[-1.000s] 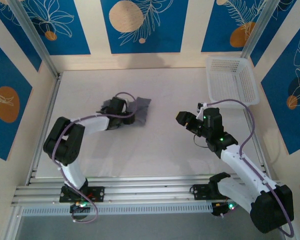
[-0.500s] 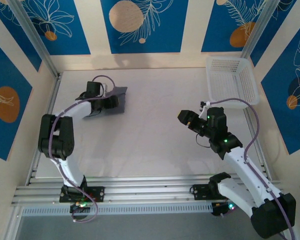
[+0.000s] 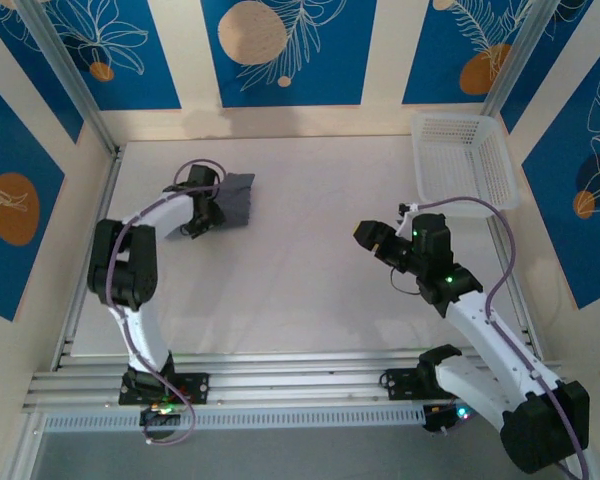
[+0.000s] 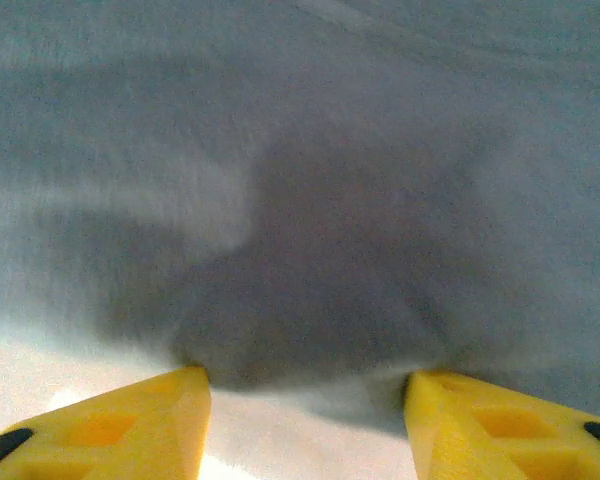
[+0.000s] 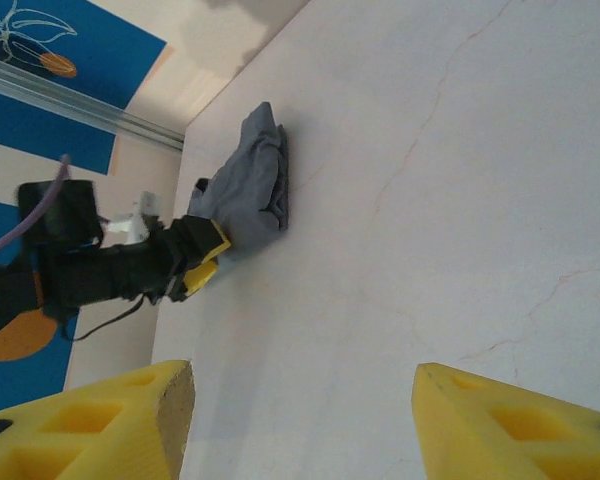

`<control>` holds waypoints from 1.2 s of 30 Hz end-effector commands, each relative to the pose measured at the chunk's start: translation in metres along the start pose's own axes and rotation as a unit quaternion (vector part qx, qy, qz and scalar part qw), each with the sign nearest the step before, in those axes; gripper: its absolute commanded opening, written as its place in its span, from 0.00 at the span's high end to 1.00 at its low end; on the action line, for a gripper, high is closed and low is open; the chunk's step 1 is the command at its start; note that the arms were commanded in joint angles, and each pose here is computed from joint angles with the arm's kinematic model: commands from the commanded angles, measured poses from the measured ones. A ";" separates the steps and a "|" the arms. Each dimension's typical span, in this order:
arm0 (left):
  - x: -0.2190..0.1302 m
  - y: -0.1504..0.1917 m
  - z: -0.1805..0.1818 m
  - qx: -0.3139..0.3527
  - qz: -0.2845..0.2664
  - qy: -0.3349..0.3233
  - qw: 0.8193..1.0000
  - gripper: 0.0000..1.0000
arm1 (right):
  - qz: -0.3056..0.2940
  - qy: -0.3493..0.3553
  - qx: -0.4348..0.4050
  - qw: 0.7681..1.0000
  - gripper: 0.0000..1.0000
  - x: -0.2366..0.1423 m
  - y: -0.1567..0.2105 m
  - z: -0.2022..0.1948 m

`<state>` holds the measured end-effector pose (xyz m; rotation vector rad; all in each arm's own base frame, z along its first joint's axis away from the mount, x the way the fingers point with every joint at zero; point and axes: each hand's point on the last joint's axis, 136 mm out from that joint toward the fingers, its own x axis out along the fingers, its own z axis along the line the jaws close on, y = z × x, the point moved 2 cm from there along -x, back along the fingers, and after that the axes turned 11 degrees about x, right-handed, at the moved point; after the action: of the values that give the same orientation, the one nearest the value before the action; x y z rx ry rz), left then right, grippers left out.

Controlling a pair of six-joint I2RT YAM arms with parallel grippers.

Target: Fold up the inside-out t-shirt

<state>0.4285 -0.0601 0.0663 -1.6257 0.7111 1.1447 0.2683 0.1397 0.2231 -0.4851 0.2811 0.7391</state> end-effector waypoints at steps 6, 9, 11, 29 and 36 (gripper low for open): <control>0.037 -0.078 0.009 -0.055 0.001 -0.014 0.998 0.56 | 0.002 -0.003 -0.025 1.000 0.40 -0.030 0.001 0.011; 0.052 -0.102 0.019 -0.076 0.003 -0.009 0.997 0.57 | -0.001 -0.003 -0.028 1.000 0.40 -0.034 -0.004 0.013; 0.061 -0.118 0.030 -0.077 -0.003 -0.017 0.997 0.57 | -0.005 -0.009 -0.025 1.000 0.40 -0.034 -0.009 0.016; 0.003 -0.210 0.024 -0.064 -0.145 0.128 0.979 0.48 | -0.012 0.026 -0.021 0.999 0.39 -0.008 -0.050 -0.007; -0.117 -0.141 0.015 -0.073 -0.241 0.259 0.933 0.38 | -0.055 0.043 -0.035 0.997 0.23 -0.008 -0.071 -0.039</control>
<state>0.5087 0.0162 0.1491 -2.0001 0.5785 0.7718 0.3051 0.0763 0.2210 -0.5581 0.3398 0.6342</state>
